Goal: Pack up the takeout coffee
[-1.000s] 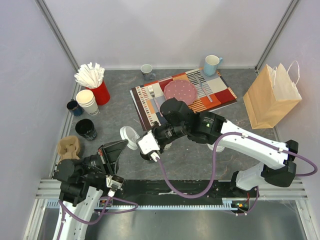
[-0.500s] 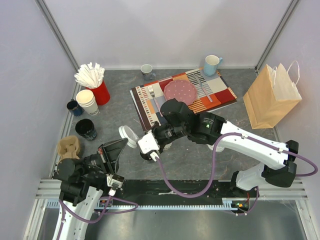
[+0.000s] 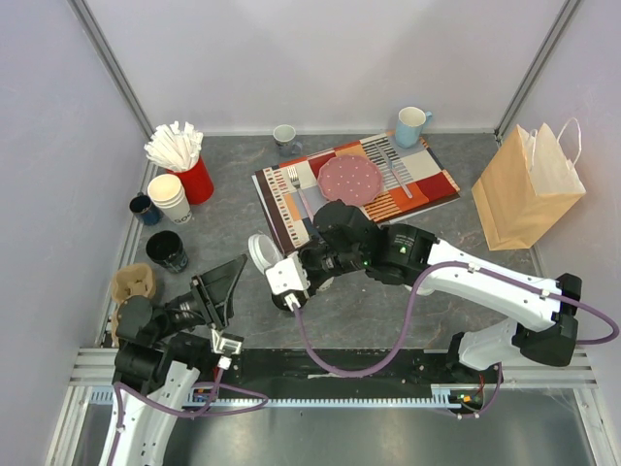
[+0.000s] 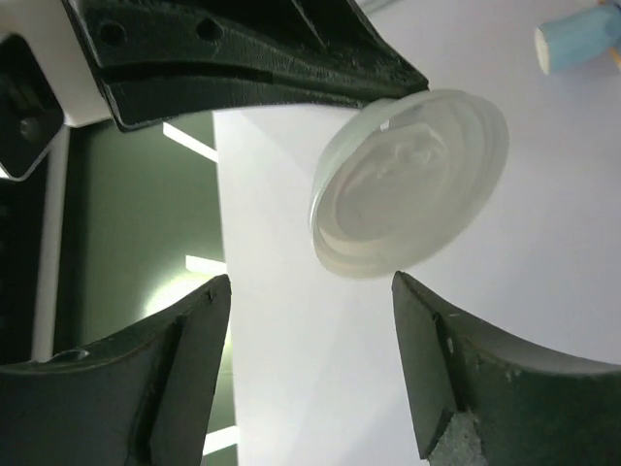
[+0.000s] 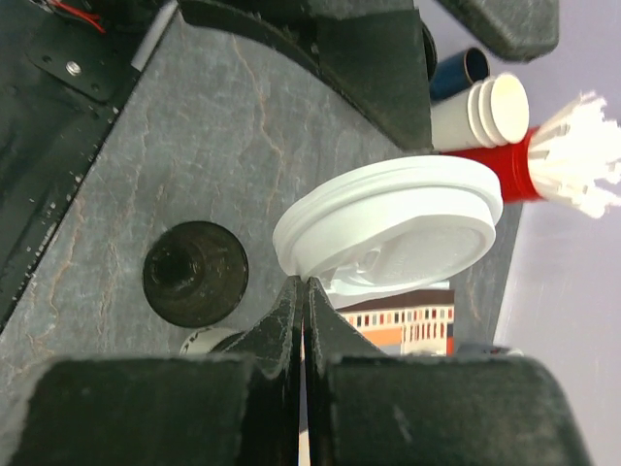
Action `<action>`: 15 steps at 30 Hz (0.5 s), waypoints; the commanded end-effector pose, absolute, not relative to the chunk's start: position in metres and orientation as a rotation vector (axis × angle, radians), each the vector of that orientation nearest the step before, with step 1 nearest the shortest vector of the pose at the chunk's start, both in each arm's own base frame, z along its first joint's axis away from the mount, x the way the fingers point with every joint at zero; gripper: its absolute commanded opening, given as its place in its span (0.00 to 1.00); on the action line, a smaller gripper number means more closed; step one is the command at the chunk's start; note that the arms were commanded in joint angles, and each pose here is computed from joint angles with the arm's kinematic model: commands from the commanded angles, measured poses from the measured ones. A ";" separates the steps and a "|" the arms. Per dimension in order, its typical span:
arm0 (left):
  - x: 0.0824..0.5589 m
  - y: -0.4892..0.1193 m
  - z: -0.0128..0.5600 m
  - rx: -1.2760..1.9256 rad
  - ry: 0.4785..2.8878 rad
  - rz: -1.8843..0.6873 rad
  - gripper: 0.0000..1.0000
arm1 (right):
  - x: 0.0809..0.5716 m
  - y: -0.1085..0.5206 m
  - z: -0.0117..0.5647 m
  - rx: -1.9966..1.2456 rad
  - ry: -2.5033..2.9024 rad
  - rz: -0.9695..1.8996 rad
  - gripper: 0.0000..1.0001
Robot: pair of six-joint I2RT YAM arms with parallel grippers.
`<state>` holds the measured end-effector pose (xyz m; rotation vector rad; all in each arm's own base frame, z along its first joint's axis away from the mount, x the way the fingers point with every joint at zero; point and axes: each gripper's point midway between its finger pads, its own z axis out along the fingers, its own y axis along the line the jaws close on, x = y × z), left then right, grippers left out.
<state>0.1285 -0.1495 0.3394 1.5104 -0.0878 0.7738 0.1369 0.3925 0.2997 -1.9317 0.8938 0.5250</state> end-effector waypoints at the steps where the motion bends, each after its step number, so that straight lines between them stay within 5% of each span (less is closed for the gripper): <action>1: 0.141 -0.136 0.336 1.611 -0.096 0.974 0.76 | 0.159 0.377 0.302 -1.878 1.001 0.370 0.00; 8: 0.214 -0.085 0.296 1.586 0.678 0.789 0.80 | 0.155 0.358 0.275 -2.042 1.017 0.217 0.00; 15: 0.254 -0.040 0.286 1.144 1.571 0.430 0.77 | 0.139 0.347 0.235 -2.289 1.015 0.058 0.00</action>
